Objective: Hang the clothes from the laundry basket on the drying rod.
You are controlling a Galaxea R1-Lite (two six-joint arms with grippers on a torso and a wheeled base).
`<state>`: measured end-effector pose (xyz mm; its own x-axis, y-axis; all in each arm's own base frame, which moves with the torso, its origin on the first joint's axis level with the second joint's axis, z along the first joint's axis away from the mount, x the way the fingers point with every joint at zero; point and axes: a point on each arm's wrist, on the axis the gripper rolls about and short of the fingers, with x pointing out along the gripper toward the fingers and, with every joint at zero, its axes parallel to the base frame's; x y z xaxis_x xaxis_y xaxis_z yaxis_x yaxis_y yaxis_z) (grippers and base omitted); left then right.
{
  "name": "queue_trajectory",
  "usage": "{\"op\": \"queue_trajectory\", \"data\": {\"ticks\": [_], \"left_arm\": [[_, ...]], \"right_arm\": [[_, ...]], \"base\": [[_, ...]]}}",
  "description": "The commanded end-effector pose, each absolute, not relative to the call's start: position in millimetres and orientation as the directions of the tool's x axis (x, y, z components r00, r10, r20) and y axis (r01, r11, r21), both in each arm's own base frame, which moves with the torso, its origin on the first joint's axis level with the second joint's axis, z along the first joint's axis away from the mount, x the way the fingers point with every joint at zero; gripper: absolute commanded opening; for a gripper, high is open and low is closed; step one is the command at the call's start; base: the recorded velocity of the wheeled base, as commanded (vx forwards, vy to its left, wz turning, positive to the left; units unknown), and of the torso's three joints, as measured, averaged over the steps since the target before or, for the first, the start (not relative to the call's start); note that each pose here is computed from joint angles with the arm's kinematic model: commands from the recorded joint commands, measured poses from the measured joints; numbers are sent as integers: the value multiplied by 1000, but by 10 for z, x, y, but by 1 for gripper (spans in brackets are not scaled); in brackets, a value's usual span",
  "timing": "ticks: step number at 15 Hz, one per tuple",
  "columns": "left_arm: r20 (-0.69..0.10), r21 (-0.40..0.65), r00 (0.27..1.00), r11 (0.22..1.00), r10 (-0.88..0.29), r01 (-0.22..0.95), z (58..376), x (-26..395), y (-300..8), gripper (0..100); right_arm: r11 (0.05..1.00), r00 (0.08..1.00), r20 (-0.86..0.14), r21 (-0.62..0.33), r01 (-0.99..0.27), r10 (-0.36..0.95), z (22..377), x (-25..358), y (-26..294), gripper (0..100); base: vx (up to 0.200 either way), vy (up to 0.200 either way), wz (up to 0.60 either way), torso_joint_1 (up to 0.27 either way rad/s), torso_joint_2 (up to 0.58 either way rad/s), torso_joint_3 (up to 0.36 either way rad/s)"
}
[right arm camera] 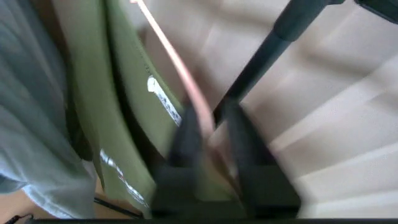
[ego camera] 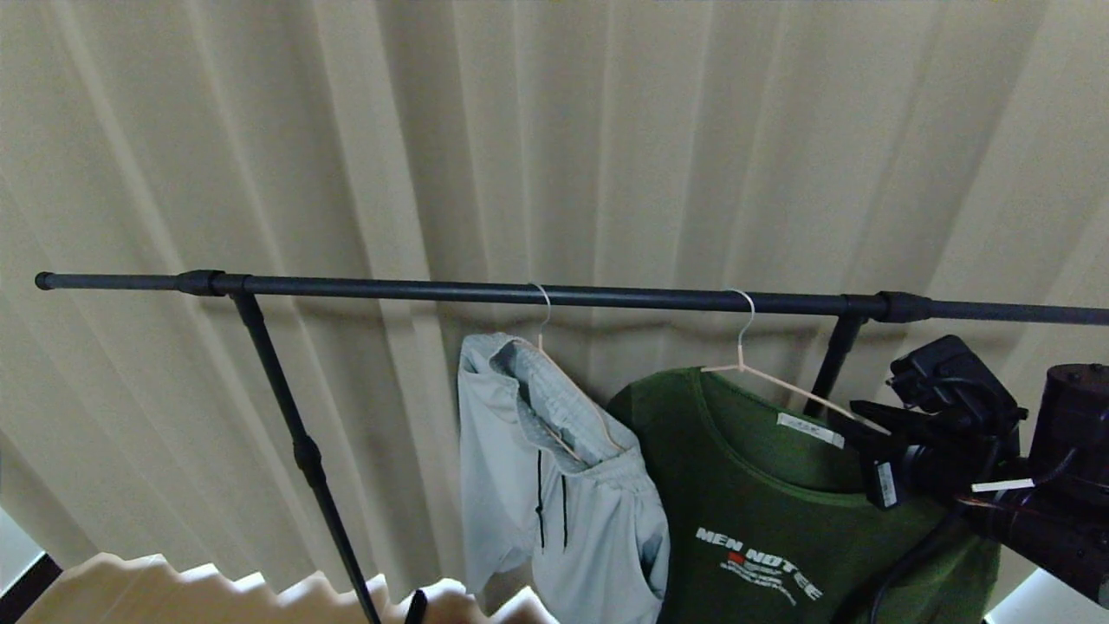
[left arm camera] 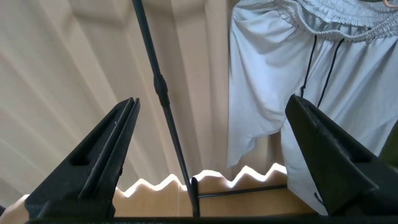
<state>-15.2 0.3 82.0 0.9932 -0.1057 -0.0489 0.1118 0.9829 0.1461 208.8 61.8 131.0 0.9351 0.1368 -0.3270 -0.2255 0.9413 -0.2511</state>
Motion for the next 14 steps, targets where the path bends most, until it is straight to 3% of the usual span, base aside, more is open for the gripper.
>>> {"op": "queue_trajectory", "data": {"ticks": [1, 8, 14], "left_arm": [[-51, 139, 993, 984, -106, 112, 820, -151, 3, 100], [-52, 131, 993, 985, -106, 112, 819, -151, 3, 100], [-52, 114, 993, 987, -104, 109, 819, -151, 3, 100]], "right_arm": [[936, 931, -329, -250, -248, 159, 1300, 2051, 654, 100], [915, 900, -228, -76, -397, 372, 1341, 1893, 745, 100], [922, 924, -81, -83, -379, 373, 1456, 1310, 509, 100]], "base": [[0, 0, 0, 0, 0, 0], [0, 0, 0, 0, 0, 0], [0, 0, 0, 0, 0, 0]]}}
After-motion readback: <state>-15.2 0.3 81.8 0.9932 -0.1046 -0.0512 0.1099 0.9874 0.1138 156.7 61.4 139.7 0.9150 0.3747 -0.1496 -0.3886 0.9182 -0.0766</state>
